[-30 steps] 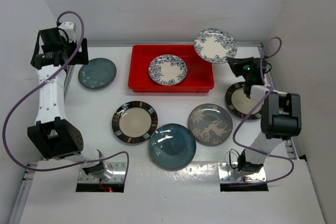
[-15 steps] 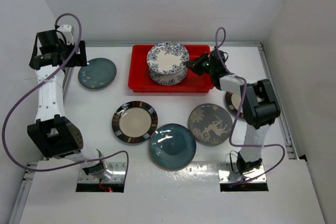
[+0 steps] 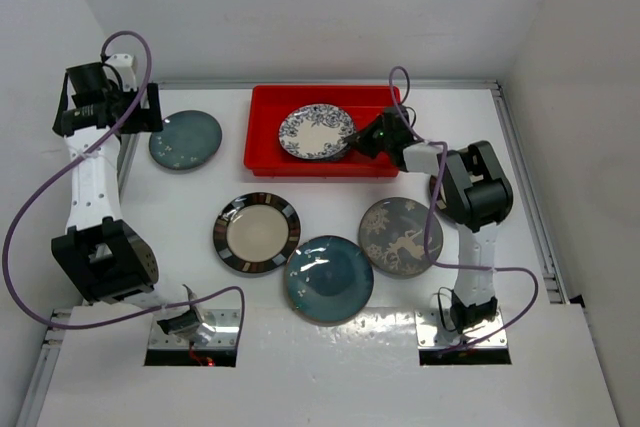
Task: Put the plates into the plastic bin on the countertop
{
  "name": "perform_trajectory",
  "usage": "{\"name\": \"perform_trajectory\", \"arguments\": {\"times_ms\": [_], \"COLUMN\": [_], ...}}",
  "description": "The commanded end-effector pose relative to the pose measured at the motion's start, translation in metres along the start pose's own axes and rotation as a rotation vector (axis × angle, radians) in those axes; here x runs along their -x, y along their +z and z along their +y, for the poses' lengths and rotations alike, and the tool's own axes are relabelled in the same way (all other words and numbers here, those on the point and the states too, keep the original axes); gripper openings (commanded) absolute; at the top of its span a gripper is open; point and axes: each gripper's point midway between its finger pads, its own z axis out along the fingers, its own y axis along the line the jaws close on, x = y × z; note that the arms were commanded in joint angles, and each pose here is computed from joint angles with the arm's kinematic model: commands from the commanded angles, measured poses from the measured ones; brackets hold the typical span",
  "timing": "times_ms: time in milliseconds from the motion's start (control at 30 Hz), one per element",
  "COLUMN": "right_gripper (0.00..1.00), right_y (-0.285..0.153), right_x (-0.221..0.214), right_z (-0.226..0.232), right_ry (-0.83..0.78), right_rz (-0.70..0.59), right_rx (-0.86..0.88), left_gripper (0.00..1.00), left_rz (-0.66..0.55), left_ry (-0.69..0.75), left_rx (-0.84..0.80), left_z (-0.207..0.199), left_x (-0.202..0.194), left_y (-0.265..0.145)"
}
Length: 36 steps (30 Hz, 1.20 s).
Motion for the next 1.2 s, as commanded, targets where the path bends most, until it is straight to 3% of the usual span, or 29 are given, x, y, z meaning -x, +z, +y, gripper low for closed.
{"name": "perform_trajectory", "arguments": {"times_ms": [0,133,267,300,400,600,800,967,1167], "right_gripper": [0.0,0.0,0.27,0.38,0.5,0.57,0.78,0.93,0.94], "right_y": [-0.008,-0.005,-0.001,0.004,0.014,0.014,-0.005,-0.019,-0.036], "right_x": [0.023,0.025,0.034,0.028,0.025,0.028,0.04,0.049,0.044], "right_z": [0.084,0.067,0.049,0.037,0.024,0.016,0.004,0.023,0.05], "right_ry": [-0.068,-0.079,-0.124,-0.125,-0.153,-0.268,-0.458,-0.655,-0.756], "right_rz": [-0.072,-0.083,-0.099,-0.075,-0.013,0.062,0.063,0.019,-0.002], "right_rx": [0.235,0.178,0.08,0.036,-0.017,-0.12,-0.294,-0.322,-0.262], "left_gripper": [1.0,1.0,1.0,1.0,1.0,1.0,0.96,0.96,0.93], "left_rz": [-0.03,-0.029,-0.002,0.008,0.046,0.027,0.144,0.192,0.246], "left_ry": [0.007,0.001,-0.004,-0.01,-0.02,-0.068,-0.248,-0.373,-0.453], "left_rx": [0.004,0.012,-0.004,0.001,-0.053,-0.082,-0.089,-0.099,-0.161], "left_z": [0.006,0.01,0.008,0.012,0.004,0.011,0.028,0.044,0.035], "left_x": [0.005,0.004,-0.003,-0.006,-0.017,-0.015,-0.046,-0.069,-0.095], "left_y": [-0.007,-0.007,0.004,0.006,0.024,0.063,0.138,0.185,0.231]}}
